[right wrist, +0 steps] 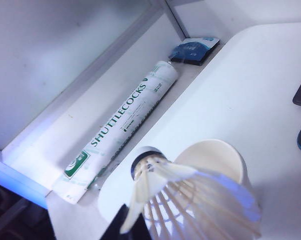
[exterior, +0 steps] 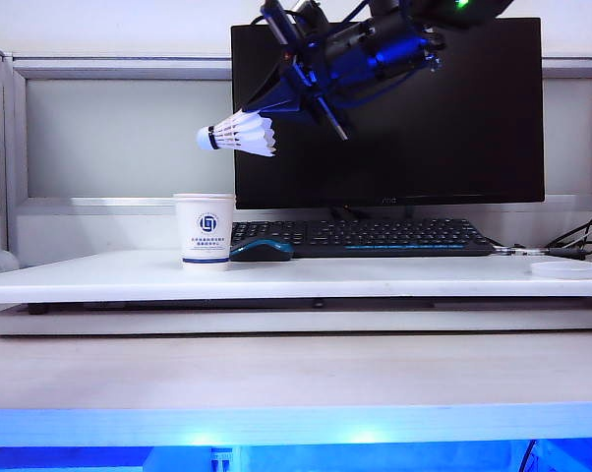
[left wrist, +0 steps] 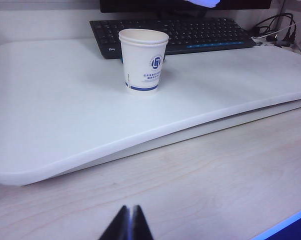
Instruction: Pick up the badminton from the table and put it into the white paper cup.
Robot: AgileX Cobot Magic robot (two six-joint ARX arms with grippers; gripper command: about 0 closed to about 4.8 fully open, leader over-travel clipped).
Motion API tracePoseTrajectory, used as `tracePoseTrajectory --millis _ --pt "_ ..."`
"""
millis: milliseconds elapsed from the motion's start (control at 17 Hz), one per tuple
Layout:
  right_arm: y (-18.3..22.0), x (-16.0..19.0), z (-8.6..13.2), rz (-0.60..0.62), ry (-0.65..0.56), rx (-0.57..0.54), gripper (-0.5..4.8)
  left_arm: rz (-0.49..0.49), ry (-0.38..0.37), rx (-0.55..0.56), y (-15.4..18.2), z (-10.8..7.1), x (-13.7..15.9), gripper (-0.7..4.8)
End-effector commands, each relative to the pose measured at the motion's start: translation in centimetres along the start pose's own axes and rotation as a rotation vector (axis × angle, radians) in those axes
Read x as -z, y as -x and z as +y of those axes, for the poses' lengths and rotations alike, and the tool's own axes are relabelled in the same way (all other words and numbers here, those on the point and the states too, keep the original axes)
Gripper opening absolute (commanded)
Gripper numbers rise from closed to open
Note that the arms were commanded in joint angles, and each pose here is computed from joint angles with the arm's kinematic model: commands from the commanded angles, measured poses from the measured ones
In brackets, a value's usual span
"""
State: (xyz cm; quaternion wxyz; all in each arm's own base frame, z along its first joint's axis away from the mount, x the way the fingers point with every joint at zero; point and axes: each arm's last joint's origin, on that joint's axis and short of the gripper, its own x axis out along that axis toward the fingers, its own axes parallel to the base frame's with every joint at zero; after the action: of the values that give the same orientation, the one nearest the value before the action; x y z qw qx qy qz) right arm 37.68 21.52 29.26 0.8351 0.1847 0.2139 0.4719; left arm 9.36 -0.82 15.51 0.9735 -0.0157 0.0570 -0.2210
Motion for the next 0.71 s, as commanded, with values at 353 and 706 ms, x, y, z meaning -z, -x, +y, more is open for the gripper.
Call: tracePoseTrajectory --millis 353,706 --pt "-0.5 0.3 -0.7 -0.017 0.003 0.059 -0.07 0.013 0.010 -0.003 0.0 0.0 0.2 0.21" --pt "-1.1 0.7 -0.4 -0.009 0.010 0.027 -0.05 0.013 0.010 -0.003 0.0 0.0 0.2 0.21"
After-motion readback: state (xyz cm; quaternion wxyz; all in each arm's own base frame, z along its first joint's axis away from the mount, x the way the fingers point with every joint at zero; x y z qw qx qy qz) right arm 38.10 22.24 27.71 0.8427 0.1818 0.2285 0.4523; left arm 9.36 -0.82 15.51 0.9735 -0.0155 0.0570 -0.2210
